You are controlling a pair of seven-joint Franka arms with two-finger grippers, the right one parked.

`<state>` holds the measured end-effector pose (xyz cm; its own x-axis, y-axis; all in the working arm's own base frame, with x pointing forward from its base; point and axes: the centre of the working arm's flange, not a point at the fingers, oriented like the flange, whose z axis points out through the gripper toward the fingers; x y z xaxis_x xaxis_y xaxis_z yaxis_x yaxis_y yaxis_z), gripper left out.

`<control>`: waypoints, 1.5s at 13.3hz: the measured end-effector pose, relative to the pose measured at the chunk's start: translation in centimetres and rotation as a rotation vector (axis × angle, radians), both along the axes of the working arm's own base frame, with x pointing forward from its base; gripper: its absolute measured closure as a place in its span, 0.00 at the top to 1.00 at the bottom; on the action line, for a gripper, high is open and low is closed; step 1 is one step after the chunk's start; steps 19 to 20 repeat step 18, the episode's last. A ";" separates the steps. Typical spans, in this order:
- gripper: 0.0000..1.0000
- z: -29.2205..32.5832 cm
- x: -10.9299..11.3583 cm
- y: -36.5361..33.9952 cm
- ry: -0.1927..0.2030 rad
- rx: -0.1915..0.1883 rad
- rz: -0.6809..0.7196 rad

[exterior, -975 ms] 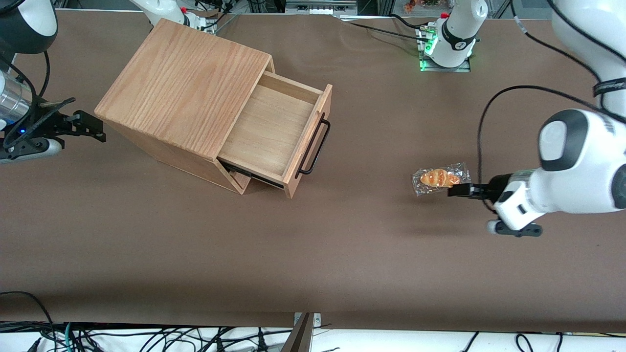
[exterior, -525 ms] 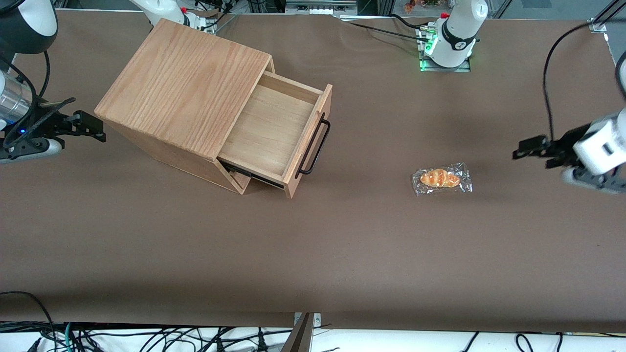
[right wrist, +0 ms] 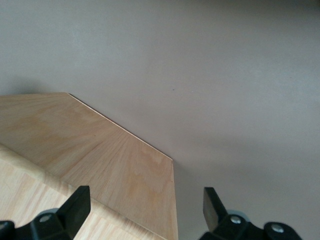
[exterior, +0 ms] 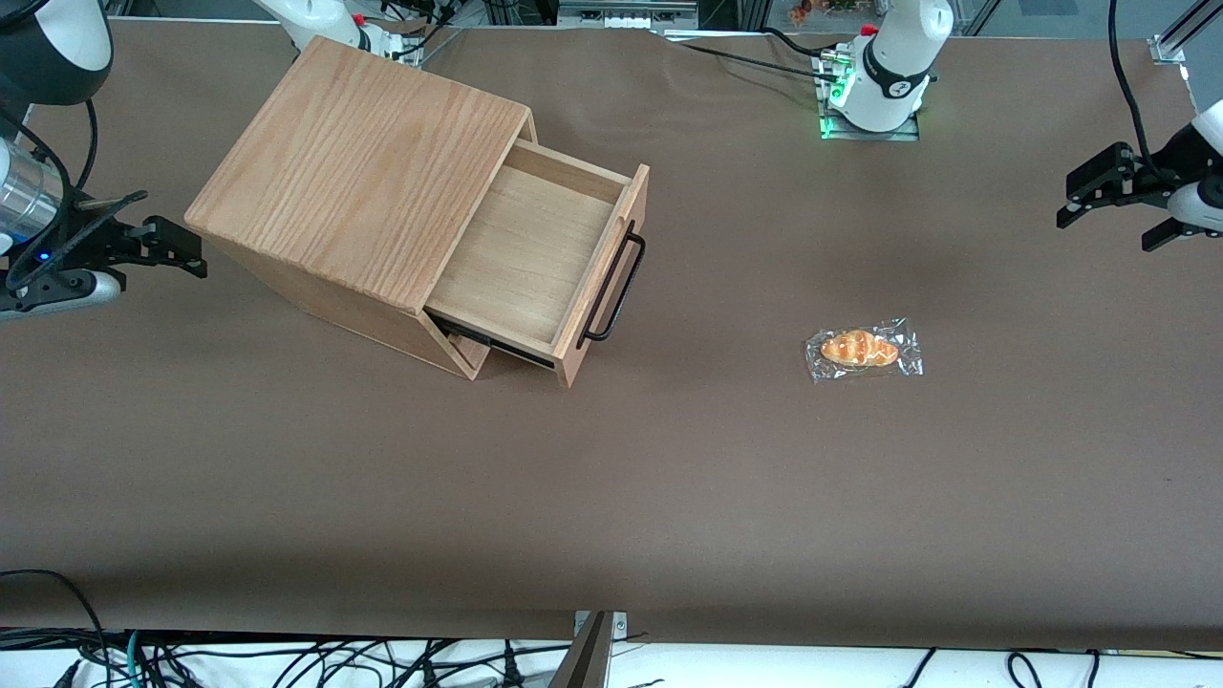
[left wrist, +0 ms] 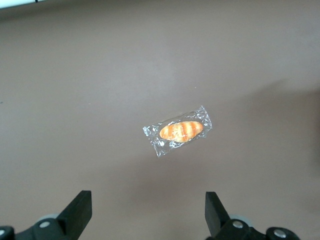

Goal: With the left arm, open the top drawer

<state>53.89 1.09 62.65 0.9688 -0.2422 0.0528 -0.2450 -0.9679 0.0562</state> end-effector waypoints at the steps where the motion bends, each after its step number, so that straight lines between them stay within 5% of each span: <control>1: 1.00 -0.1 0.1 -0.9 0.002 0.012 -0.019; 4: 1.00 -0.8 0.3 -2.7 0.014 0.062 -0.060; 20: 1.00 -2.0 1.0 -2.3 0.035 0.063 -0.054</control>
